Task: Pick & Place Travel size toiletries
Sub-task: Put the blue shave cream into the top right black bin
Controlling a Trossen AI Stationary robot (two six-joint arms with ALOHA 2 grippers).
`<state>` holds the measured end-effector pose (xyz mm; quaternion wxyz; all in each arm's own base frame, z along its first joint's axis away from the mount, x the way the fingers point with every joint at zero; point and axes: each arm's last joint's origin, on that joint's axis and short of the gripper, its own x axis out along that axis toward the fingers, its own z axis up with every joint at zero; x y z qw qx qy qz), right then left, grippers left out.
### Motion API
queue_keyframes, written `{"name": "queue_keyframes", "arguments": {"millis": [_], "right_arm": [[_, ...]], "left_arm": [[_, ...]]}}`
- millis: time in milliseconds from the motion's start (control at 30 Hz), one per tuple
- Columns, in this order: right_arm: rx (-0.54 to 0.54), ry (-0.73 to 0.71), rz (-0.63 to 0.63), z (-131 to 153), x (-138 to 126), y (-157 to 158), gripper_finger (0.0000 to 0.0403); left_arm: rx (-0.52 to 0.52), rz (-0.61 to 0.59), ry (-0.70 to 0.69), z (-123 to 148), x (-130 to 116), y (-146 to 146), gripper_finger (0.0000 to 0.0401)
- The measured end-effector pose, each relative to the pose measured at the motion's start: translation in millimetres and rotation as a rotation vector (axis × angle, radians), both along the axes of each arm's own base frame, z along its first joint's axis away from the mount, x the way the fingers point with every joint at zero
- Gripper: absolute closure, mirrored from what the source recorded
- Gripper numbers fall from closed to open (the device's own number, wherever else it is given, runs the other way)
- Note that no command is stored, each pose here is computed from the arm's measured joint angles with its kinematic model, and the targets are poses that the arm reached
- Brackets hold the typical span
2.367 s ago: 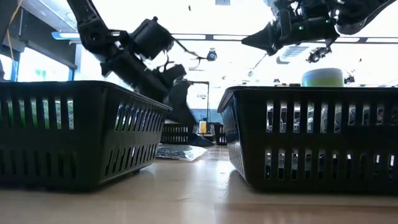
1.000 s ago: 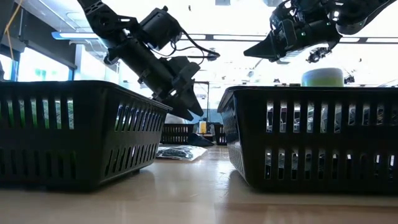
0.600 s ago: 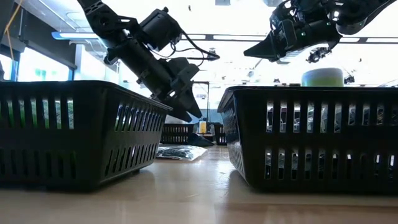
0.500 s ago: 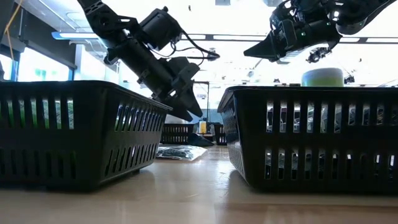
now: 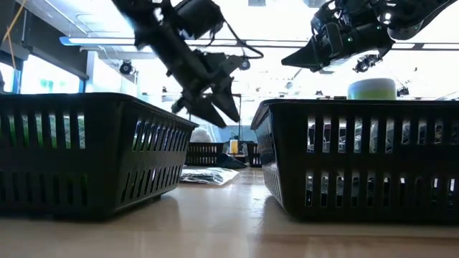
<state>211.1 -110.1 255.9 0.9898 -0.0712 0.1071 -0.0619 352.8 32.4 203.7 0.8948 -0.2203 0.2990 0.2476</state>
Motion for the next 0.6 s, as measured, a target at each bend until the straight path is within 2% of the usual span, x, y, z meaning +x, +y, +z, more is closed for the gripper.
{"name": "queue_keyframes", "arguments": {"millis": [133,300,467,600], "right_arm": [[0.003,-0.002,0.019,0.1,0.1,0.6,0.04],[0.005,-0.003,0.023,0.1,0.1,0.7,0.04],[0.008,0.001,0.023,-0.4,0.0,0.8,0.04],[0.007,0.003,0.017,-0.5,0.1,0.6,0.04]], "left_arm": [[0.023,0.076,0.104,18.0,1.2,-11.2,0.0198],[-0.016,0.203,0.1,23.1,-0.9,-16.6,0.0198],[-0.028,0.278,0.155,-4.3,6.5,-14.7,0.0198],[-0.052,0.32,0.145,-23.5,16.2,-14.5,0.0198]]}}
